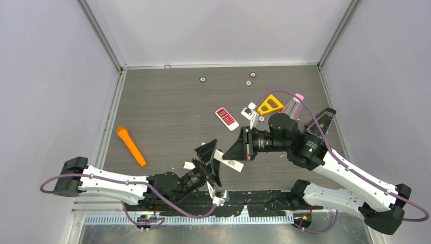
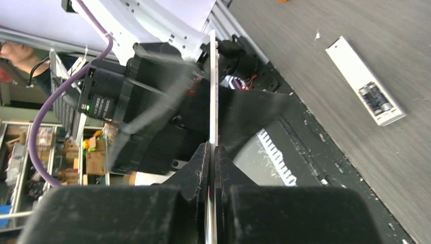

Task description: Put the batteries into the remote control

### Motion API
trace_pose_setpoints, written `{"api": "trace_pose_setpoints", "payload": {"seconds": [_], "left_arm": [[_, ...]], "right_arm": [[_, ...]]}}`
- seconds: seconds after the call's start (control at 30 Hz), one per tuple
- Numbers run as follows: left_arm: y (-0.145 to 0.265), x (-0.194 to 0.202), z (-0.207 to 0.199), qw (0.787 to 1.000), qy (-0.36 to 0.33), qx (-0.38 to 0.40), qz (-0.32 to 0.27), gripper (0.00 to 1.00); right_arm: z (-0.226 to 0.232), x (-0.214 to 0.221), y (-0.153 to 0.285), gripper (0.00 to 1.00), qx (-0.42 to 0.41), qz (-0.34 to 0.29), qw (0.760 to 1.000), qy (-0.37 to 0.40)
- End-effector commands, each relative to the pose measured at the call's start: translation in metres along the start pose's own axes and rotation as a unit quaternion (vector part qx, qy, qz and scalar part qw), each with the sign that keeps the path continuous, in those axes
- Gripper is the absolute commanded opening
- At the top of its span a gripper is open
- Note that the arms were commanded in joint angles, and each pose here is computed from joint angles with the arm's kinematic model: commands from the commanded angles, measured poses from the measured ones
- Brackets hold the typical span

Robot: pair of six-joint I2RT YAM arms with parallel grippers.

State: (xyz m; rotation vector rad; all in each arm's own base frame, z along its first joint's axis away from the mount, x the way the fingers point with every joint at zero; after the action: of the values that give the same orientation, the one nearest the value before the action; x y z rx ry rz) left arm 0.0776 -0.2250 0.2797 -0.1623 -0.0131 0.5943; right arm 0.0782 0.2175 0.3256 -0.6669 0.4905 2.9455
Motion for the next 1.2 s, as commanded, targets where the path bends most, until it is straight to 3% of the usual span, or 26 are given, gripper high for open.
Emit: {"api": "trace_pose_setpoints", "payload": {"seconds": [0.0, 0.27, 0.43, 0.6, 0.67, 0.73, 0.83, 1.07, 1.17], "left_arm": [[-0.005, 0.001, 0.017, 0.995, 0.096, -0.026, 0.03, 0.98], [0.001, 0.004, 0.022, 0.965, 0.256, -0.017, 0.051, 1.0], [0.013, 0.002, 0.03, 0.923, 0.382, 0.012, 0.031, 1.0], [0.019, 0.004, 0.05, 0.862, 0.498, 0.022, 0.09, 1.0], [0.019, 0.0, 0.068, 0.813, 0.575, 0.014, 0.088, 1.0], [0.016, -0.01, 0.081, 0.735, 0.674, 0.014, 0.07, 1.0], [0.011, -0.018, 0.09, 0.647, 0.761, 0.02, 0.045, 1.0], [-0.011, -0.023, 0.091, 0.437, 0.894, 0.091, -0.029, 0.94], [-0.024, -0.03, 0.09, 0.379, 0.915, 0.127, -0.06, 0.89]], "right_arm": [[0.018, -0.003, 0.002, 0.05, -0.051, -0.013, 0.999, 0.004], [0.008, -0.018, 0.011, 0.05, 0.001, -0.126, 0.992, -0.028], [-0.008, -0.03, 0.024, 0.05, 0.074, -0.221, 0.972, -0.033], [-0.027, -0.036, 0.035, 0.05, 0.117, -0.313, 0.941, -0.057], [-0.032, -0.038, 0.04, 0.05, 0.12, -0.348, 0.927, -0.073], [-0.036, -0.041, 0.044, 0.05, 0.113, -0.385, 0.912, -0.086], [-0.036, -0.044, 0.048, 0.05, 0.087, -0.42, 0.898, -0.099], [-0.025, -0.049, 0.051, 0.05, 0.036, -0.44, 0.894, -0.076], [-0.022, -0.049, 0.049, 0.05, 0.019, -0.436, 0.897, -0.071]]}}
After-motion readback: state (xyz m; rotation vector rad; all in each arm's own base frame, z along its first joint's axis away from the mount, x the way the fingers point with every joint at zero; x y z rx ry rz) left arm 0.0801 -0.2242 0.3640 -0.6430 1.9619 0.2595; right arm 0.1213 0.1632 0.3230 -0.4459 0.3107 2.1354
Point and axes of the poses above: each gripper's point midway between its finger pads, its own y axis back along the fingers, its own z axis along the line the jaws close on, x = y × z, the point moved 8 cm from there along y, back along the fingers, and after that the axes turned 6 degrees about -y, right-handed, at the moved point
